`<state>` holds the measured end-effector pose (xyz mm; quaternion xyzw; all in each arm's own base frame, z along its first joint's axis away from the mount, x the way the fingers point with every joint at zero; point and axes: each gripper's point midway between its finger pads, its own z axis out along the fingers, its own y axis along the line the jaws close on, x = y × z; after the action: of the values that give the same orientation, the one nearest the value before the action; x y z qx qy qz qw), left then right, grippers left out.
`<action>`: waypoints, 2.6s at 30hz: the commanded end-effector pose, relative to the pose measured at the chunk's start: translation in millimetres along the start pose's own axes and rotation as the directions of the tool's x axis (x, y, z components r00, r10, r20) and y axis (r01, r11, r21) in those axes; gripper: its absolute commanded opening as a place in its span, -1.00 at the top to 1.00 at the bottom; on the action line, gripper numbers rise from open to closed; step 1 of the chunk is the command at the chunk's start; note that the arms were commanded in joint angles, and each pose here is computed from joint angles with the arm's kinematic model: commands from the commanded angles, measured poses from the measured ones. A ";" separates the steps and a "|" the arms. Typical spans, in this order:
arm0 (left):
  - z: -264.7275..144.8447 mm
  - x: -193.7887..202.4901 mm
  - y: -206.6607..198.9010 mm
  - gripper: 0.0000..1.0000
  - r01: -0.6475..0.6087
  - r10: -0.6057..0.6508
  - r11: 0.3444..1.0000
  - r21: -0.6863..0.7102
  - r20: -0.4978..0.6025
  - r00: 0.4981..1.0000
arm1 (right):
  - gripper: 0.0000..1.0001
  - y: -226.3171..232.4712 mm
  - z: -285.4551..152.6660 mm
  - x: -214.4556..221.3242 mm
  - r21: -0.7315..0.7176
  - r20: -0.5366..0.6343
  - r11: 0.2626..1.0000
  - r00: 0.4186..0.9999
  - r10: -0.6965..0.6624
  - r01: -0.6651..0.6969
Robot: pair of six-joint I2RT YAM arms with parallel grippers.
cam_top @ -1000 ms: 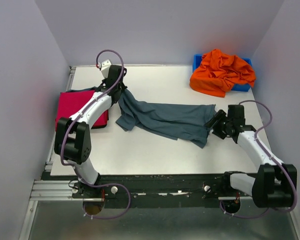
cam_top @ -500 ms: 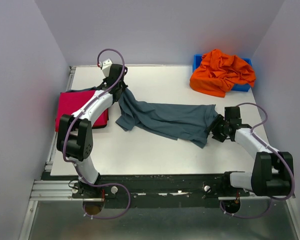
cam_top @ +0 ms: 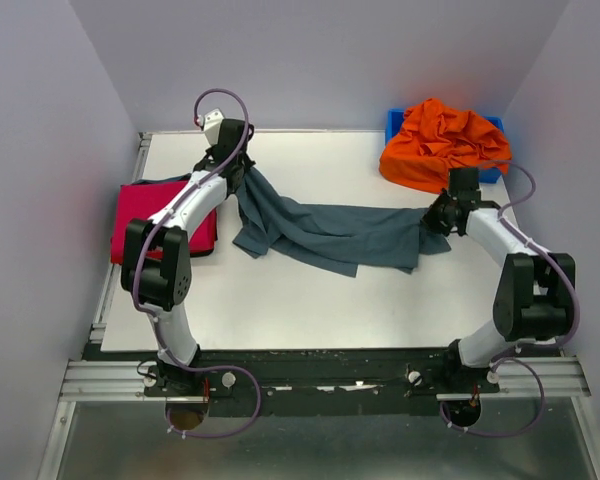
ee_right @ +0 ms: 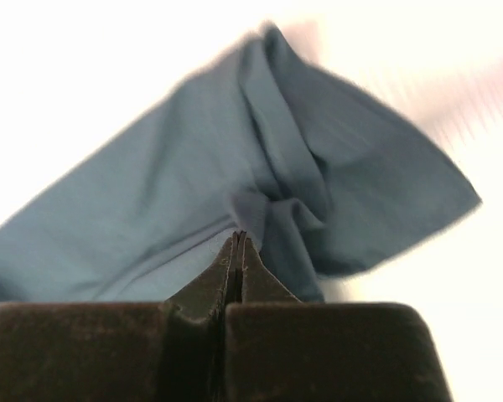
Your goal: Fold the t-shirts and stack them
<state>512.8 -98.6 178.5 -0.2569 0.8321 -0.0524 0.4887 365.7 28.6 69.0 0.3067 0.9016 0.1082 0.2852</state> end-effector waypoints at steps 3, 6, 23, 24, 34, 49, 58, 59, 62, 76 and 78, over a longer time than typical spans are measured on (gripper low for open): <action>27.2 -5.2 -7.4 1.00 0.023 -0.023 1.000 -0.008 -0.001 1.000 | 0.95 26.8 9.1 -55.0 0.026 0.059 0.999 0.998 0.022 -0.024; 41.3 -5.6 -11.8 1.00 0.026 -0.026 1.000 -0.013 -0.008 1.000 | 0.47 32.3 14.2 -48.6 0.012 -0.008 1.000 1.000 0.014 -0.014; -23.7 -35.8 -34.2 -0.53 0.027 -0.024 0.986 0.163 -0.022 0.999 | -0.10 -14.0 -19.3 48.2 -0.084 -0.071 0.996 0.997 0.038 -0.044; -30.8 -37.5 -35.3 -0.53 0.038 -0.035 0.983 0.180 -0.020 0.999 | -0.10 -12.9 -16.1 50.5 -0.087 -0.088 0.995 0.995 0.038 -0.046; -87.6 -7.9 -7.7 -0.49 0.103 -0.096 0.971 0.218 -0.042 0.995 | 0.15 -12.7 5.6 39.2 -0.044 -0.069 0.995 0.994 0.087 -0.090; -111.7 38.4 43.5 -0.47 0.054 -0.048 0.990 0.132 -0.045 0.998 | 0.88 -15.0 -21.8 38.7 -0.073 -0.020 0.996 0.999 0.051 -0.052; -114.8 79.0 81.9 -0.42 0.039 -0.032 0.997 0.063 -0.097 0.995 | 0.99 -31.6 -49.5 20.2 0.006 0.095 1.000 0.995 0.026 -0.027; -114.9 80.8 86.4 -0.41 0.036 -0.031 0.998 0.051 -0.096 0.995 | 0.99 -30.8 -49.8 19.5 -0.006 0.106 0.999 0.994 0.034 -0.034; -111.3 87.6 94.3 -0.32 0.008 -0.006 1.000 0.023 -0.103 0.995 | 0.99 -29.2 -44.7 26.1 -0.052 0.117 0.997 0.991 0.060 -0.054; -102.0 142.3 48.9 -0.29 -0.156 0.179 0.981 0.117 -0.229 0.957 | 0.99 -24.1 -34.4 38.9 -0.136 0.109 0.990 0.992 0.059 -0.044; -105.5 148.6 43.5 -0.29 -0.211 0.232 0.971 0.116 -0.217 0.948 | 0.99 -23.6 -33.2 40.4 -0.142 0.106 0.989 0.993 0.059 -0.043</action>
<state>348.1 -123.7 87.9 -0.1813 0.9021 -0.0766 0.3840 303.4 33.1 65.9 0.3172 0.8745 0.1471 0.3361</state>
